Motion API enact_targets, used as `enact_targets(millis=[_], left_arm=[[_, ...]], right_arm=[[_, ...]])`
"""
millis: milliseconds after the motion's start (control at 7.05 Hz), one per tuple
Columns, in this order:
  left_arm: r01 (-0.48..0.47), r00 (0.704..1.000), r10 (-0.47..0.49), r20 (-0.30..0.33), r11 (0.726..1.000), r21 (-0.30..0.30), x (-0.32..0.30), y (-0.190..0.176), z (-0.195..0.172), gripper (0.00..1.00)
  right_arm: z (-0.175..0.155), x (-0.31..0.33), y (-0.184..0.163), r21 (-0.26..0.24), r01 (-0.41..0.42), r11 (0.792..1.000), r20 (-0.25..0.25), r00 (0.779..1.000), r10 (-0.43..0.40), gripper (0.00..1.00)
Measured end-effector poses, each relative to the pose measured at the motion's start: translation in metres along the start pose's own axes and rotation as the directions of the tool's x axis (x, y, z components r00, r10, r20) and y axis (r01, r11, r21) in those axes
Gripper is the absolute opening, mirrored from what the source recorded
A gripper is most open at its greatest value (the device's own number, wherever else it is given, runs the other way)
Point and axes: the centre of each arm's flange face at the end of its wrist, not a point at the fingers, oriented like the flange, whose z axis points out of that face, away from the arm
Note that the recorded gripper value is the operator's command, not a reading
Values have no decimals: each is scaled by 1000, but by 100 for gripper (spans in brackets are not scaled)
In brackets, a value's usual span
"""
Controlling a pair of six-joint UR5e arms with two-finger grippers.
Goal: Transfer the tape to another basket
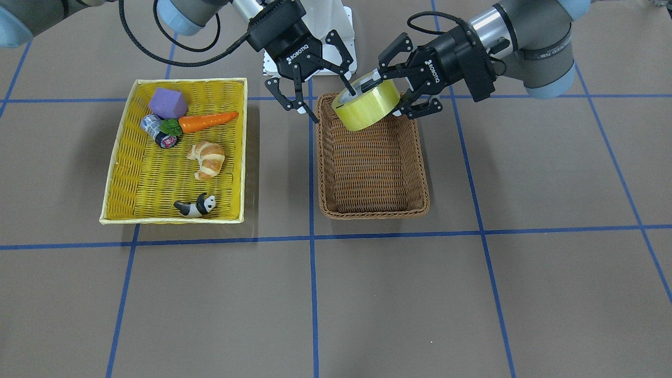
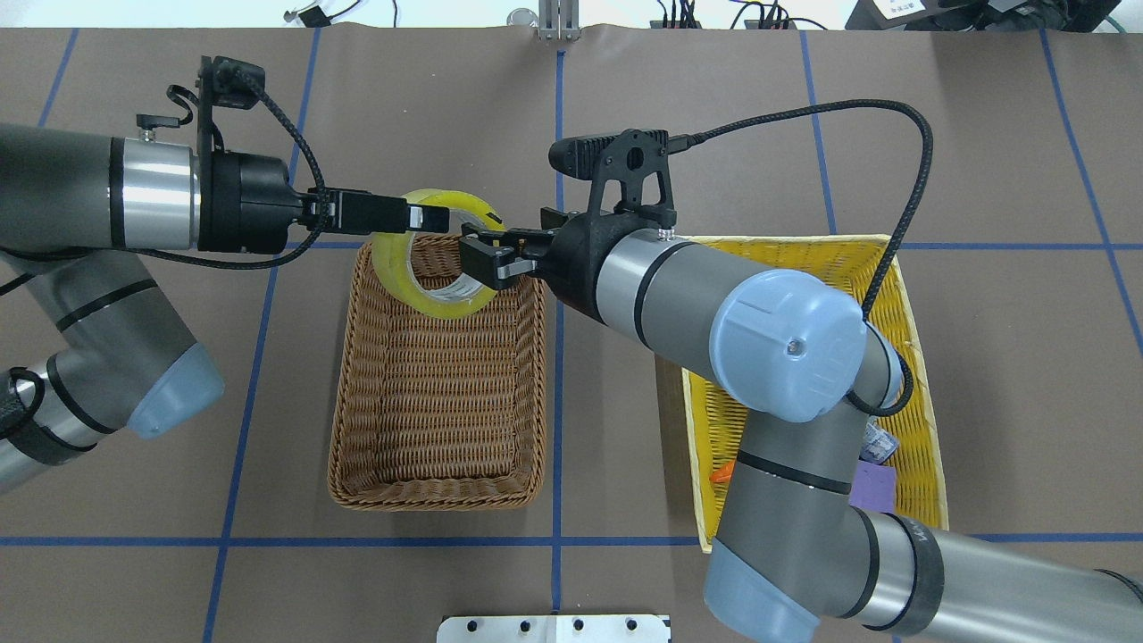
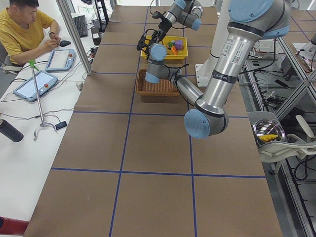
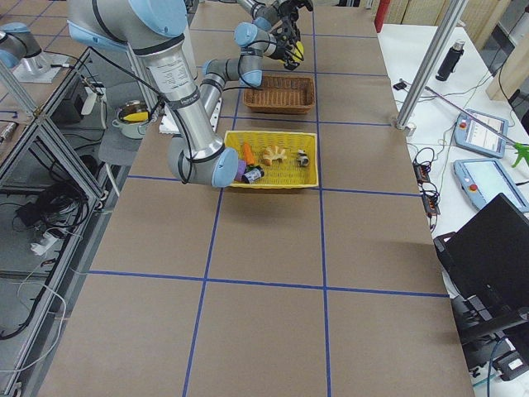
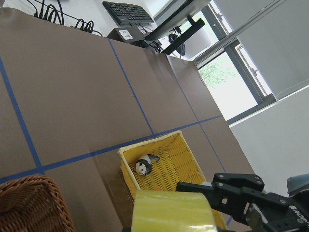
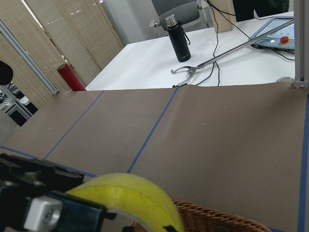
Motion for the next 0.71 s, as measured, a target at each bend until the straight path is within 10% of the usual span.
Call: enact_targets(millis=[284, 709], left_arm=[[26, 1000, -26, 15, 1000, -4, -8, 5, -3, 0], [341, 940, -341, -5, 940, -10, -21, 25, -5, 0]], right_arm=[[2, 67, -31, -79, -39, 996, -101, 994, 31, 100], [-14, 229, -127, -372, -133, 919, -336, 942, 0, 100]])
